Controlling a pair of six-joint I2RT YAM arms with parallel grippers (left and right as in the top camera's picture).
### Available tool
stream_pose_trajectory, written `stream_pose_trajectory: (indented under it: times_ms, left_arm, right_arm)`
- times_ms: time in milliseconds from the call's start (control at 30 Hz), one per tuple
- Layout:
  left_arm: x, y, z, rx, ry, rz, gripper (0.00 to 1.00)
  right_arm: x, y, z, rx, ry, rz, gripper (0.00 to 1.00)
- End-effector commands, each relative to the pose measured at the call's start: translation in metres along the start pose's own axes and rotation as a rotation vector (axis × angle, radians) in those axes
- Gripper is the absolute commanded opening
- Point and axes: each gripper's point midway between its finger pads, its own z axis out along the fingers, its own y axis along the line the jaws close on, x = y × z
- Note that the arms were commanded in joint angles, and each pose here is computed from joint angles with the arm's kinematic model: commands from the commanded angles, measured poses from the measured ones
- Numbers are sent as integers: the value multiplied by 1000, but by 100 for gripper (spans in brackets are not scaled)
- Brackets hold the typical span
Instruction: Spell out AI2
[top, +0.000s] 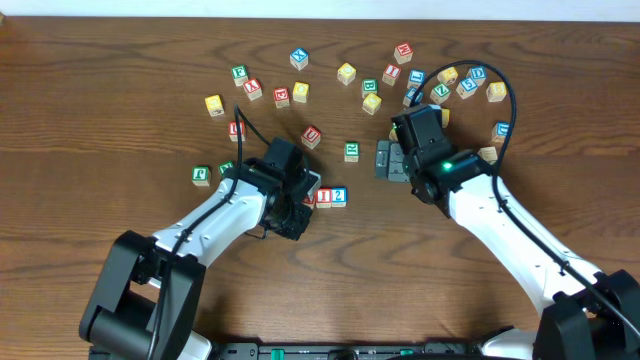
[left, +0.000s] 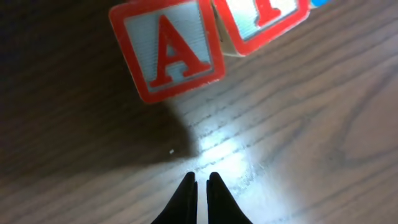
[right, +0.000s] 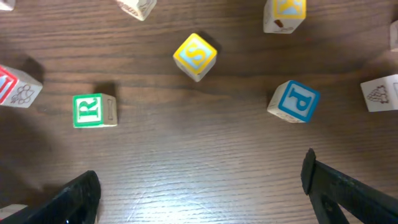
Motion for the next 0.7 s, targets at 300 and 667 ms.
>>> stream_pose_trajectory:
  times_ms: [300,667]
  left_arm:
    - [-31,3,0,-13,-136,-25,8]
    - [-30,4,7,-13,-123,-28,8]
  right_arm:
    - [-5,-7,5,28,-2,30,99]
    - [-4,-8,5,29,0,30,99]
